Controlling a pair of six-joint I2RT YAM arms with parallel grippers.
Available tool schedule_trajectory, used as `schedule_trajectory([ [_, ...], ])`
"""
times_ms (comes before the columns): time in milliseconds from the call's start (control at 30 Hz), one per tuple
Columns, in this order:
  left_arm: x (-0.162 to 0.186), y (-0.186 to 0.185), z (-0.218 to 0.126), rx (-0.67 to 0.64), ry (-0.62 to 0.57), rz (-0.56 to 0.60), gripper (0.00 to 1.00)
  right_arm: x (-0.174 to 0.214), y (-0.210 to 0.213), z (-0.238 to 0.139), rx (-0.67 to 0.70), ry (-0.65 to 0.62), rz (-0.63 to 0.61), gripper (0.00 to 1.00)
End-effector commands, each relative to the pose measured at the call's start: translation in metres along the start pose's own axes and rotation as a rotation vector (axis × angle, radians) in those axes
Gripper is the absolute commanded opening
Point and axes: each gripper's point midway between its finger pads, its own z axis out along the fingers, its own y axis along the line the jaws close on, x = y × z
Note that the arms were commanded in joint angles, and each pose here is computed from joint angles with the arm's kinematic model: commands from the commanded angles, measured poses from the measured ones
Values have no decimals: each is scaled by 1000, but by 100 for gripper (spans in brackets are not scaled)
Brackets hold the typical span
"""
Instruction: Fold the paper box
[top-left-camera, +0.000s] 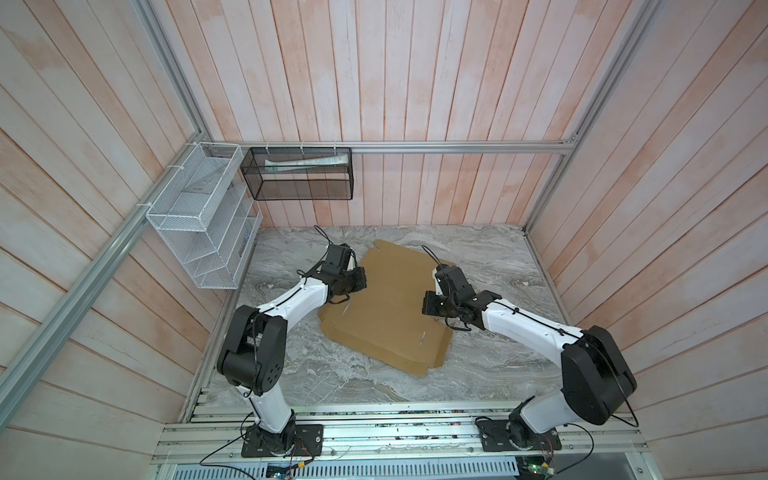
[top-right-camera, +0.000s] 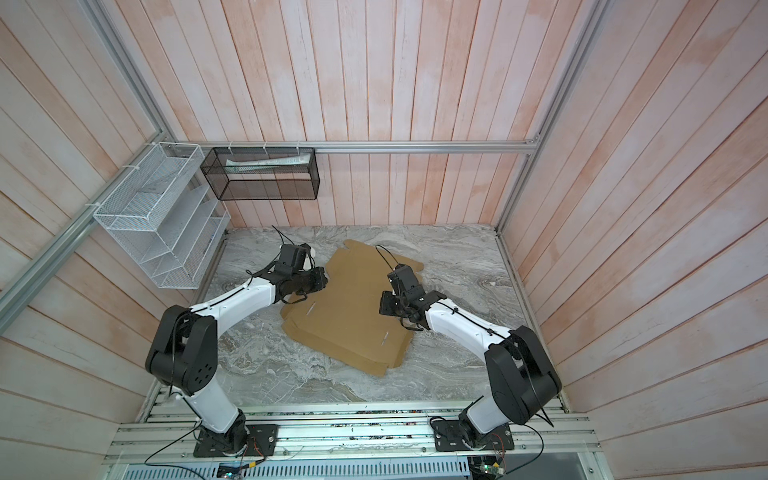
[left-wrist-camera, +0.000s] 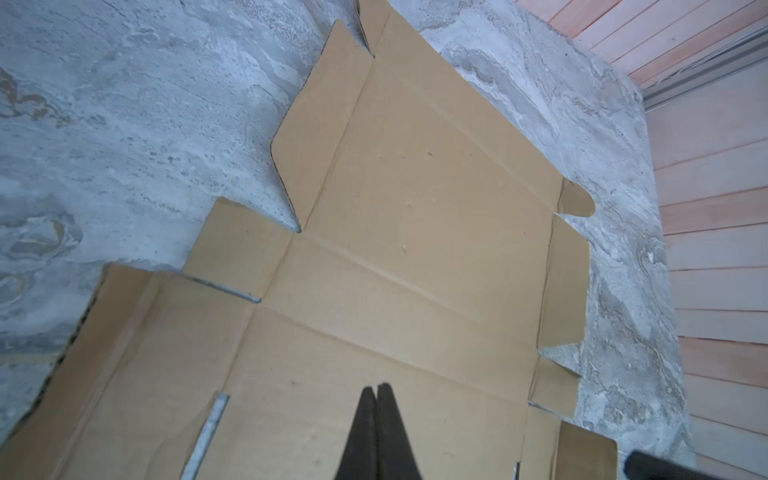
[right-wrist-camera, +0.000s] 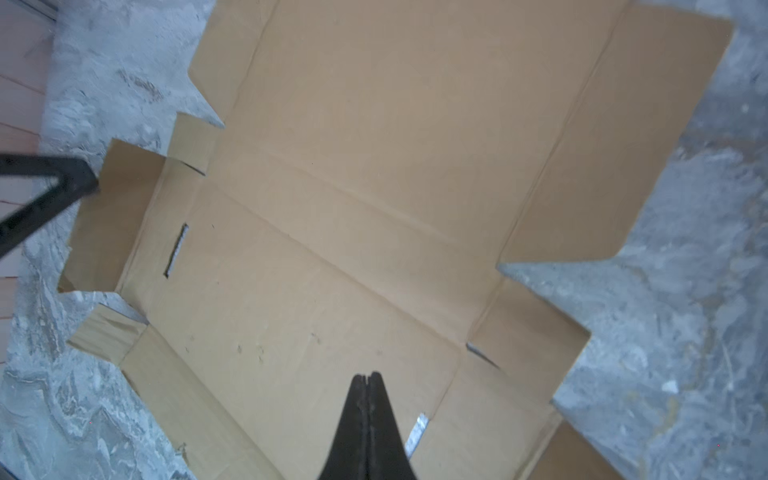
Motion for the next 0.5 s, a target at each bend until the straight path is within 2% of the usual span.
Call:
schedule_trajectory([
  [0, -7, -5, 14, 21, 24, 40, 0, 24, -9, 0, 41, 22, 79, 0],
  [233, -7, 5, 51, -3, 62, 42, 0, 54, -13, 13, 58, 90, 100, 0],
  [467, 0, 19, 69, -46, 78, 40, 0, 67, -17, 27, 50, 120, 139, 0],
])
